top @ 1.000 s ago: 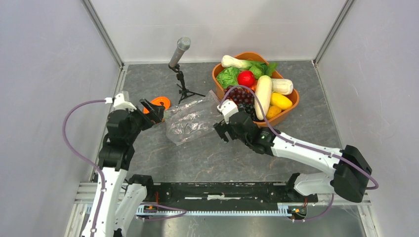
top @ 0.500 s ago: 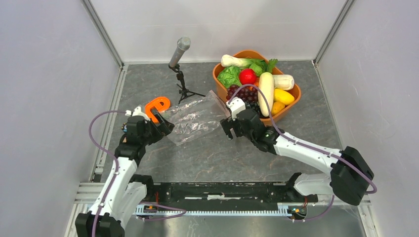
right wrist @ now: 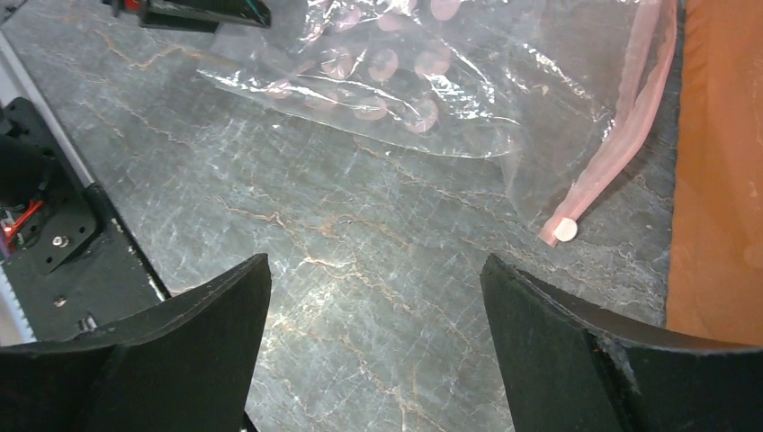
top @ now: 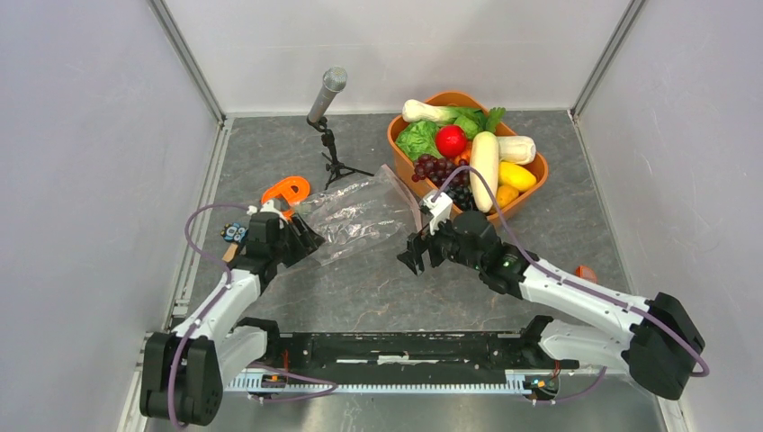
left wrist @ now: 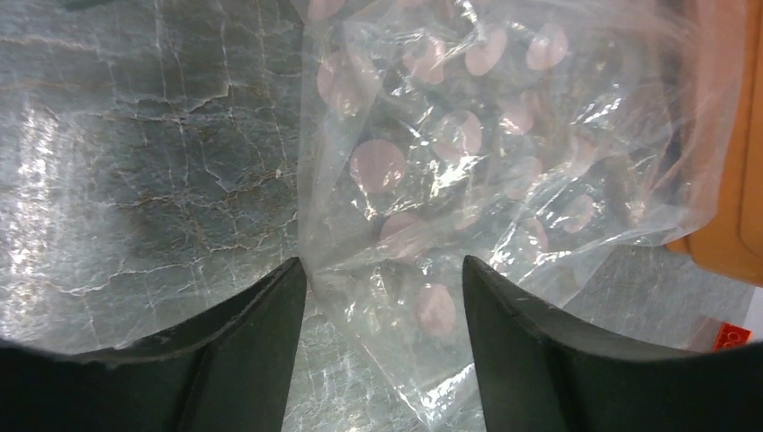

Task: Place the food in the zip-top bag and seal the zipper
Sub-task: Pick up the zipper food storage bag at the center of the board, then place the zipper food storage bag at the center of the board.

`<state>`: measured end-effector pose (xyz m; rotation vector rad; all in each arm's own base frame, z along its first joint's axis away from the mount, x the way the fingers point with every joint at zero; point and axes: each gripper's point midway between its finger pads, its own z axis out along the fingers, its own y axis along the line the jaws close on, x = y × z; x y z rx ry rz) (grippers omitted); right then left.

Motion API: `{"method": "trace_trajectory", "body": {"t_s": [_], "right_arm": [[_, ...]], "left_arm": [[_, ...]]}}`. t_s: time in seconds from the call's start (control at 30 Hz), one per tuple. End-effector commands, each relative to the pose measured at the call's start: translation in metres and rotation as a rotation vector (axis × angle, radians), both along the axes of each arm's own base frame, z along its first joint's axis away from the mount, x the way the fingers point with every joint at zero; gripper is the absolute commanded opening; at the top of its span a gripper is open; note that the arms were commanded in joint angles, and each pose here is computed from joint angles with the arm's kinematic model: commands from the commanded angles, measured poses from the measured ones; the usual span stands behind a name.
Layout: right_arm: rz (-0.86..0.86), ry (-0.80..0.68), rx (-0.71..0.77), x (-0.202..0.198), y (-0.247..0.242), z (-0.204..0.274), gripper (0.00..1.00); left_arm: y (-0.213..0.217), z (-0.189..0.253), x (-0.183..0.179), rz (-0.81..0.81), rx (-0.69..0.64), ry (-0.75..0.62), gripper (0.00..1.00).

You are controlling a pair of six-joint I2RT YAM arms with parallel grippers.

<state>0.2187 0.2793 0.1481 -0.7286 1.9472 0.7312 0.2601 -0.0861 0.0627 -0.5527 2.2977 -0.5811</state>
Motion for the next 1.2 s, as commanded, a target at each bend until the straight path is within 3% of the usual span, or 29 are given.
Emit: {"method": "trace_trajectory", "body": {"t_s": [0.0, 0.2, 0.27, 0.47, 0.6, 0.93, 1.03, 1.17], "right_arm": [[0.03, -0.034, 0.08, -0.007, 0.004, 0.021, 0.89], [-0.04, -0.036, 0.118, -0.007, -0.008, 0.017, 0.75], [-0.088, -0.025, 0.143, -0.006, -0.014, 0.014, 0.75], [-0.205, -0.023, 0.242, -0.006, -0.033, 0.01, 0.66], [-0.281, -0.004, 0.297, -0.009, -0.047, 0.0, 0.66], [-0.559, 0.113, 0.419, -0.014, -0.096, -0.045, 0.68], [-0.646, 0.154, 0.448, -0.016, -0.109, -0.059, 0.68], [-0.634, 0.143, 0.442, -0.018, -0.111, -0.061, 0.68]], "left_arm": [[-0.008, -0.004, 0.007, -0.001, -0.04, -0.024, 0.65], [-0.006, -0.013, -0.01, 0.012, -0.049, 0.004, 0.13], [-0.011, -0.013, -0.02, -0.01, -0.073, 0.016, 0.03], [-0.027, -0.007, -0.061, -0.053, -0.159, 0.064, 0.02], [-0.056, 0.01, -0.08, -0.086, -0.289, 0.072, 0.02], [-0.079, 0.042, -0.106, -0.262, -0.212, 0.172, 0.02], [-0.079, 0.064, -0.098, -0.353, -0.113, 0.167, 0.02], [-0.066, 0.053, -0.097, -0.396, 0.029, 0.252, 0.02]]}}
